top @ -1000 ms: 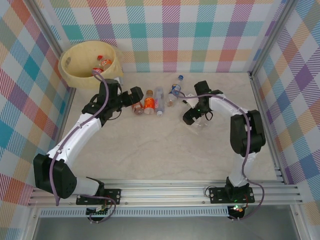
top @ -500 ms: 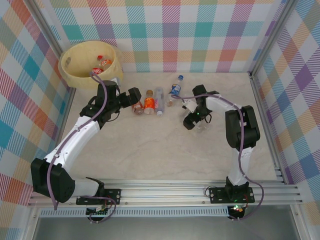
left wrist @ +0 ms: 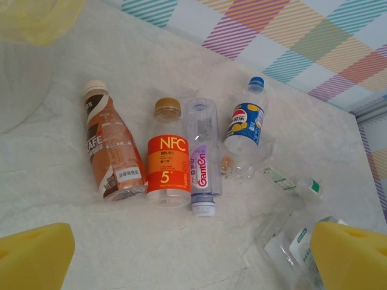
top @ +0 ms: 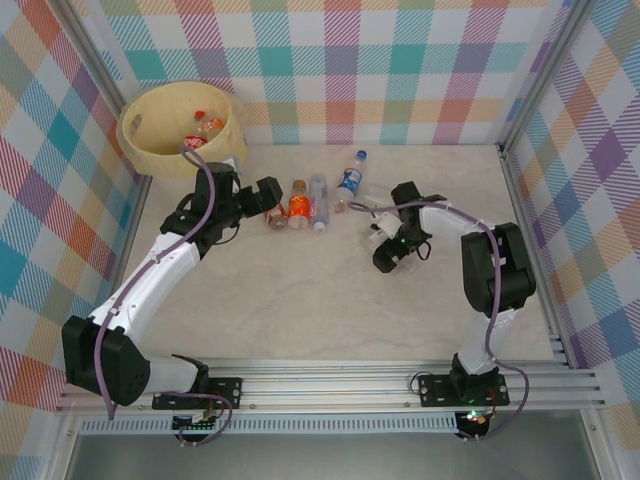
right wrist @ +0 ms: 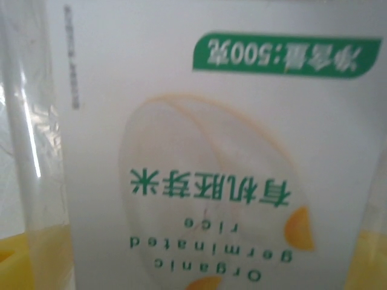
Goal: Put the plastic bottles in the bin
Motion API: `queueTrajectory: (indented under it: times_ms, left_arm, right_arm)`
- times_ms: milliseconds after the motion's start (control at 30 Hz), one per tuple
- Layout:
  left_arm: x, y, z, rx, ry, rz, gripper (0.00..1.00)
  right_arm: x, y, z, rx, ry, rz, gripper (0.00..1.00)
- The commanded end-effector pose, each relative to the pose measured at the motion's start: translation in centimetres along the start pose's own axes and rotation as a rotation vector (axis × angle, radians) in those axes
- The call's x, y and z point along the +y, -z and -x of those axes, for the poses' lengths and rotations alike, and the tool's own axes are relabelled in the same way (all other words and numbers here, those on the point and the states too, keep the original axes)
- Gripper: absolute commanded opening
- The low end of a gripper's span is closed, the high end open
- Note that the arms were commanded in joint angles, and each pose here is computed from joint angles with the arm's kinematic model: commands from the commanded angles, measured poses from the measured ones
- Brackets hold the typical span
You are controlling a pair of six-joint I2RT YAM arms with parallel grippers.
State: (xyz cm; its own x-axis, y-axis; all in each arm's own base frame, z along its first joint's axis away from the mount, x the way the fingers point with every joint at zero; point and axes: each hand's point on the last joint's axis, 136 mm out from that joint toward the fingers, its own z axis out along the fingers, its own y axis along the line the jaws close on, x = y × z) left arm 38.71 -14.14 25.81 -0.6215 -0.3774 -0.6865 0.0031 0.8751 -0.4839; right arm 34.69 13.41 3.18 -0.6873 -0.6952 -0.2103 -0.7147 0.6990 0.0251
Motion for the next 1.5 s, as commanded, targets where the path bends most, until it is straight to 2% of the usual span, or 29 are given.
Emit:
queueTrajectory:
  times_ms: [0,100,333,533,733,800,967,1167,1300,1467]
  left_arm:
    - [-0.4,0.1,-0.1,-0.003,-0.028,-0.008,1.0]
    - [-0.4,0.1,-0.1,-0.004,-0.03,-0.007,1.0]
    - [-0.3,-0.2,-0.3,0.005,-0.032,-0.004,1.0]
    - [-0.7,-0.7,-1.1,0.047,-0.012,-0.035,1.0]
    - [-2.0,-1.3,-2.8,0.122,0.042,-0.122,1.0]
    - [-1.9,-1.8,-3.9,0.159,0.088,-0.137,1.0]
    - [-3.9,-3.1,-5.9,0.22,0.161,-0.28,1.0]
    - [-7.5,-3.2,-8.1,0.307,0.092,-0.413,1.0]
    - [-9.0,-3.7,-9.2,0.333,0.053,-0.431,1.0]
    - [-10.7,-4.8,-9.6,0.347,0.024,-0.451,1.0]
  right_arm:
    - [0.6,0.5,-0.5,-0.011,-0.02,0.021,1.0]
    - [0.3,0.1,-1.0,0.002,-0.045,-0.001,0.99]
    - [-0.6,0.0,-0.9,-0.034,-0.071,-0.09,0.85]
    - [-0.3,1.4,0.9,-0.142,-0.07,-0.099,0.71]
    - [0.8,3.4,4.1,-0.307,-0.074,-0.071,0.63]
    - [1.6,4.0,5.4,-0.376,-0.077,-0.049,0.61]
    - [4.9,5.3,8.8,-0.519,-0.043,0.023,0.58]
    - [7.9,7.3,12.2,-0.653,0.022,0.096,0.56]
    - [10.0,8.6,13.3,-0.703,0.068,0.171,0.56]
    - [12.1,9.2,13.8,-0.699,0.114,0.24,0.57]
